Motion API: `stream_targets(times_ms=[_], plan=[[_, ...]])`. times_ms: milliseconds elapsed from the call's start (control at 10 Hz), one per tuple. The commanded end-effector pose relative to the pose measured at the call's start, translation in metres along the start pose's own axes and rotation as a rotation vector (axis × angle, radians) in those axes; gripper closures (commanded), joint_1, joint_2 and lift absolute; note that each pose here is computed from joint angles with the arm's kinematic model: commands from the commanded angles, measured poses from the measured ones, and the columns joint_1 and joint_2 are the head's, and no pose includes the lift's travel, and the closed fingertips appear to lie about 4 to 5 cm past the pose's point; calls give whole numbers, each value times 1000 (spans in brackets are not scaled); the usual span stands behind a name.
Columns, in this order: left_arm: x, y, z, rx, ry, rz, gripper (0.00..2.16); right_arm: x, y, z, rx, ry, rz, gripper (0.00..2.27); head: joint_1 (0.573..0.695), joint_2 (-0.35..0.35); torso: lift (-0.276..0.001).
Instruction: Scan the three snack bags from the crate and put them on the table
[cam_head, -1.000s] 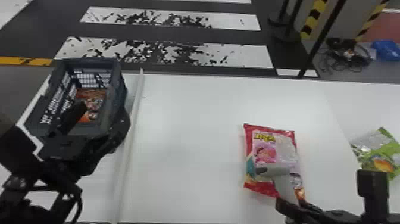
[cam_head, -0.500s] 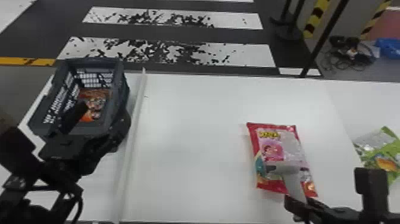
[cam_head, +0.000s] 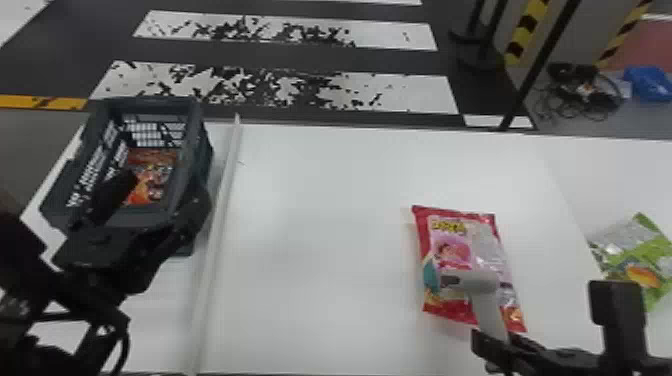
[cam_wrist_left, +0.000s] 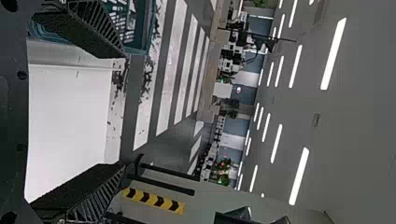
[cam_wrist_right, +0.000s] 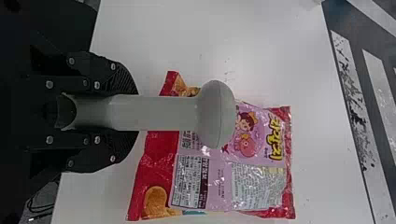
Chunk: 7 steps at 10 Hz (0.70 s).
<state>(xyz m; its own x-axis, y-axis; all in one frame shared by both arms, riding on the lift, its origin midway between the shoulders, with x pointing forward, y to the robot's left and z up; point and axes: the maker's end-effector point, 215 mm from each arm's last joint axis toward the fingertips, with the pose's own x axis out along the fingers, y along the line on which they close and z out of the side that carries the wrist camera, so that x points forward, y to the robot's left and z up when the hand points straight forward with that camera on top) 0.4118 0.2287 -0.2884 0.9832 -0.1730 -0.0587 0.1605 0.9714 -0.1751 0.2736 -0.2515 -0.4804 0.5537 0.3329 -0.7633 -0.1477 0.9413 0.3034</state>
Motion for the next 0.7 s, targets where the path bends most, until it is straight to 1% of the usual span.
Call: stream_targets(times_ms=[0, 100, 200, 500, 600], plan=[[1, -1, 2, 0, -5, -2, 26, -23, 0, 22, 34, -36, 24, 2236, 695, -38, -94], [3, -2, 4, -1, -7, -5, 26, -33, -10, 45, 47, -81, 15, 2236, 695, -47, -94], [3, -3, 4, -2, -8, -7, 26, -34, -26, 64, 67, -118, -10, 2236, 695, -55, -94], [1, -2, 2, -2, -1, -4, 26, -8, -100, 122, 111, -241, -124, 2236, 695, -134, -94], [0, -2, 2, -1, 0, -3, 26, 2, -129, 130, 112, -261, -174, 2236, 695, -165, -94]])
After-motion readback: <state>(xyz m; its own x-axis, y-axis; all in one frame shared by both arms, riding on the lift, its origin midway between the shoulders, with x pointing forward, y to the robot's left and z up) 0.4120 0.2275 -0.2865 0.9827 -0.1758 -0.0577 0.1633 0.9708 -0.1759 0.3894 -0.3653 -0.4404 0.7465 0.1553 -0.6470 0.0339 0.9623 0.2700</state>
